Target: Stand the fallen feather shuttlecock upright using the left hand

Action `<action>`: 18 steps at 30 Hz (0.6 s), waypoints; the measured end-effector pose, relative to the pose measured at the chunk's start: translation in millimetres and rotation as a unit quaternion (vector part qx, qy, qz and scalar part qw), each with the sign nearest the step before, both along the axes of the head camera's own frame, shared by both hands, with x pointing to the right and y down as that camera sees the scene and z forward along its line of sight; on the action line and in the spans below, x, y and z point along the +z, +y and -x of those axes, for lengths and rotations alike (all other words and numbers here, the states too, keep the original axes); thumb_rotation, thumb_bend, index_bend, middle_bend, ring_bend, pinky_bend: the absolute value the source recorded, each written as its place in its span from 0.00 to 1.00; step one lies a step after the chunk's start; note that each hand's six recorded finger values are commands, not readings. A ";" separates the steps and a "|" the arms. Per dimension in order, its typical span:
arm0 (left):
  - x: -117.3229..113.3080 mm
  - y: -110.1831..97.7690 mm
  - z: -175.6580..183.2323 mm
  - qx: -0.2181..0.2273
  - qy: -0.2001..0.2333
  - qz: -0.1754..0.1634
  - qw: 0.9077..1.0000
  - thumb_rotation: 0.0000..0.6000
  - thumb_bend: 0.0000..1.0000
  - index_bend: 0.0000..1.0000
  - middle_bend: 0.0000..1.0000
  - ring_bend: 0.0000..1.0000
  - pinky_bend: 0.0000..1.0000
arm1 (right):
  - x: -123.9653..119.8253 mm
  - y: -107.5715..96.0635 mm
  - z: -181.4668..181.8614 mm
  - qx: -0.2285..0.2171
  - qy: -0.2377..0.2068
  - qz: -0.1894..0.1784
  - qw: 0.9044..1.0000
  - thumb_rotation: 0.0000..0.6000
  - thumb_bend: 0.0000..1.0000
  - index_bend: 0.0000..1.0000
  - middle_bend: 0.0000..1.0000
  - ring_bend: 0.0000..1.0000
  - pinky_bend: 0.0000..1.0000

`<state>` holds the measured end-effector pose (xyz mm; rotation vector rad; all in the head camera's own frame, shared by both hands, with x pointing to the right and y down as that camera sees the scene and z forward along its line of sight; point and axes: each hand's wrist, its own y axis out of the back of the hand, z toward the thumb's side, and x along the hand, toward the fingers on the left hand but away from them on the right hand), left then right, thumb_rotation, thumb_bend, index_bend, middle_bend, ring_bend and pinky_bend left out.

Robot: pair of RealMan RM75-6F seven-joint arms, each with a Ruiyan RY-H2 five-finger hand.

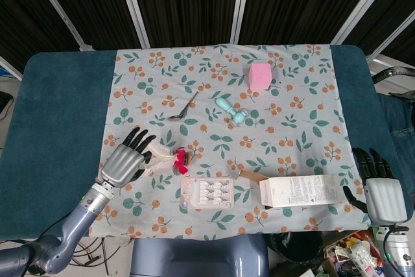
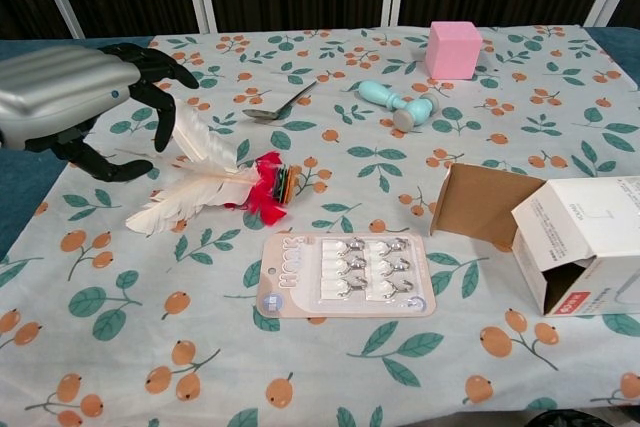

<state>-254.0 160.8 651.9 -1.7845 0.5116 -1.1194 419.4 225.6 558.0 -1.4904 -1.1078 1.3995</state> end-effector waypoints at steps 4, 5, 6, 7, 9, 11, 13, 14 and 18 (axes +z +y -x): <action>0.9 -0.1 1.2 -0.001 -0.002 0.000 1.000 1.00 0.36 0.55 0.13 0.00 0.00 | -0.1 -0.1 0.1 0.000 0.000 -0.001 1.000 1.00 0.19 0.00 0.08 0.03 0.14; 1.3 -0.1 1.4 -0.001 -0.002 0.001 1.000 1.00 0.37 0.56 0.14 0.00 0.00 | -0.1 -0.1 0.1 0.000 0.000 -0.001 1.000 1.00 0.19 0.00 0.08 0.03 0.14; 1.5 0.0 1.2 -0.001 -0.002 0.002 1.000 1.00 0.37 0.57 0.15 0.00 0.00 | -0.1 0.0 0.1 0.000 0.000 0.000 1.000 1.00 0.19 0.00 0.08 0.03 0.14; 1.6 0.1 0.8 -0.001 -0.001 0.002 1.000 1.00 0.38 0.57 0.15 0.00 0.00 | 0.0 0.0 0.1 0.000 0.000 0.000 1.000 1.00 0.19 0.00 0.08 0.03 0.14; 1.4 0.0 0.0 0.000 0.000 0.001 1.000 1.00 0.39 0.58 0.16 0.00 0.00 | -0.1 0.0 -0.1 0.001 0.000 -0.001 1.000 1.00 0.19 0.00 0.08 0.03 0.14; 1.8 -0.2 0.2 -0.001 0.000 0.001 1.000 1.00 0.40 0.58 0.16 0.00 0.00 | -0.2 0.0 -0.1 0.001 0.000 -0.001 1.000 1.00 0.19 0.00 0.08 0.03 0.14; 2.1 -0.9 0.7 -0.002 -0.002 0.000 1.000 1.00 0.41 0.58 0.16 0.00 0.00 | 0.2 0.1 0.0 0.001 0.000 0.000 1.000 1.00 0.19 0.00 0.08 0.03 0.14; 1.9 -1.2 0.6 -0.002 -0.002 -0.001 1.000 1.00 0.42 0.58 0.16 0.00 0.00 | 0.3 0.2 0.1 0.001 0.000 0.000 1.000 1.00 0.19 0.00 0.08 0.03 0.14; 1.8 -1.8 0.7 -0.002 -0.003 -0.002 1.000 1.00 0.42 0.58 0.16 0.00 0.00 | 1.1 0.2 0.4 0.000 0.000 0.002 1.000 1.00 0.19 0.00 0.08 0.03 0.14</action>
